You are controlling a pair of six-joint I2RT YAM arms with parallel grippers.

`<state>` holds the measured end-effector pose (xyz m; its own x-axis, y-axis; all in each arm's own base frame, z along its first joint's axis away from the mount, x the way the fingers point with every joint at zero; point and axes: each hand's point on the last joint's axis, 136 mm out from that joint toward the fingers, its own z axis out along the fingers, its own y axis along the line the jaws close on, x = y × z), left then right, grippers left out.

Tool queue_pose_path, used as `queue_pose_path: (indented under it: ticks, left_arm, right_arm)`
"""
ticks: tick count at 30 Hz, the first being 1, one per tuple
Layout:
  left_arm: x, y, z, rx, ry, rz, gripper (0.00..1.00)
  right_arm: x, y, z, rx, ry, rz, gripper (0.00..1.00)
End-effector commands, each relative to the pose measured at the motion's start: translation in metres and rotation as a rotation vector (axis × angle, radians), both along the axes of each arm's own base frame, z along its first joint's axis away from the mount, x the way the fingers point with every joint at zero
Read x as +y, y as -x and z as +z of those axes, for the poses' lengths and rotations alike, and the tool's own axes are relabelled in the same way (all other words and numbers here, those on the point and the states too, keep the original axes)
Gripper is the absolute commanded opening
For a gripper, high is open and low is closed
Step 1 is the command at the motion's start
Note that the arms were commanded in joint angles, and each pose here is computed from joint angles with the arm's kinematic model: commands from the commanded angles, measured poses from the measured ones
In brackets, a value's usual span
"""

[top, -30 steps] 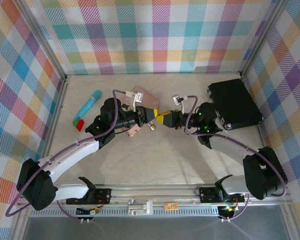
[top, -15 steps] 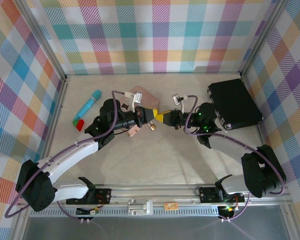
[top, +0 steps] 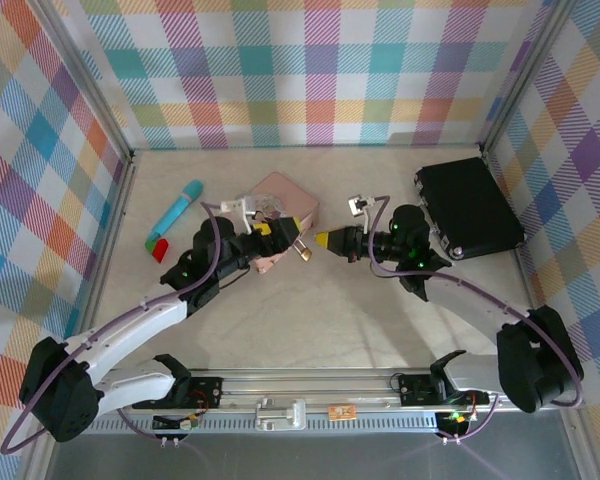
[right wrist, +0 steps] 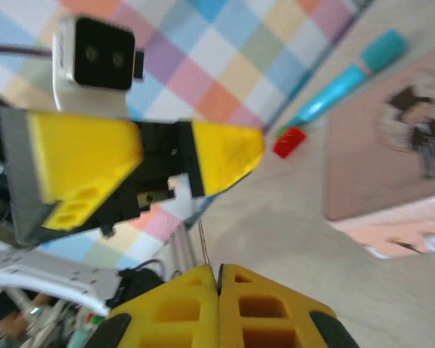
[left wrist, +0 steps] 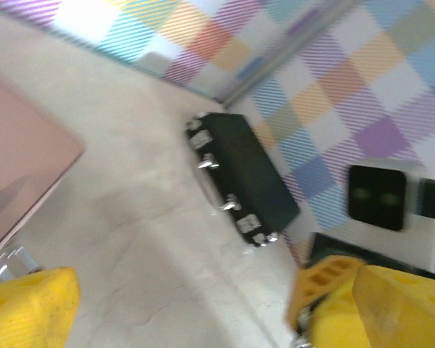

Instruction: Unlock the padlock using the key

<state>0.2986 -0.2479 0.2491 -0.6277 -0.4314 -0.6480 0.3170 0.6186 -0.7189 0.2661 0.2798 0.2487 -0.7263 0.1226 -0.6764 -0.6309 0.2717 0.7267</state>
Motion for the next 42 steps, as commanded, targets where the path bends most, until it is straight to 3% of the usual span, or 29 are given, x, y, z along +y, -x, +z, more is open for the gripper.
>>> queue_pose_path:
  ticks: [1, 4, 8, 17, 26, 33, 39, 42]
  left_arm:
    - [0.009, 0.005, -0.048, 0.129, -0.025, 0.159, 0.94]
    - [-0.002, 0.017, -0.074, 0.168, -0.115, 0.2, 0.94]
    - [-0.014, 0.019, -0.108, 0.228, -0.202, 0.231, 0.96]
    - [-0.036, -0.02, -0.162, 0.295, -0.309, 0.225, 0.98]
    - [0.005, -0.054, -0.181, 0.247, -0.443, 0.29, 0.98]
    - [0.009, -0.077, -0.173, 0.145, -0.48, 0.208, 0.98]
    - [-0.005, -0.093, -0.179, 0.132, -0.404, 0.155, 0.92]
    - [-0.01, -0.097, -0.188, 0.147, -0.351, 0.195, 0.86]
  right_arm:
    - [-0.03, -0.01, -0.056, 0.062, 0.233, -0.193, 0.0]
    - [-0.049, -0.016, -0.077, 0.086, 0.338, -0.298, 0.0]
    - [-0.056, -0.019, -0.086, 0.087, 0.379, -0.329, 0.0]
    - [-0.056, -0.02, -0.088, 0.055, 0.369, -0.331, 0.0]
    - [-0.059, -0.013, -0.089, 0.062, 0.344, -0.316, 0.0]
    - [-0.059, -0.014, -0.087, 0.061, 0.326, -0.319, 0.0]
    - [-0.055, -0.015, -0.087, 0.074, 0.299, -0.31, 0.0]
    - [-0.055, -0.015, -0.088, 0.081, 0.298, -0.311, 0.0]
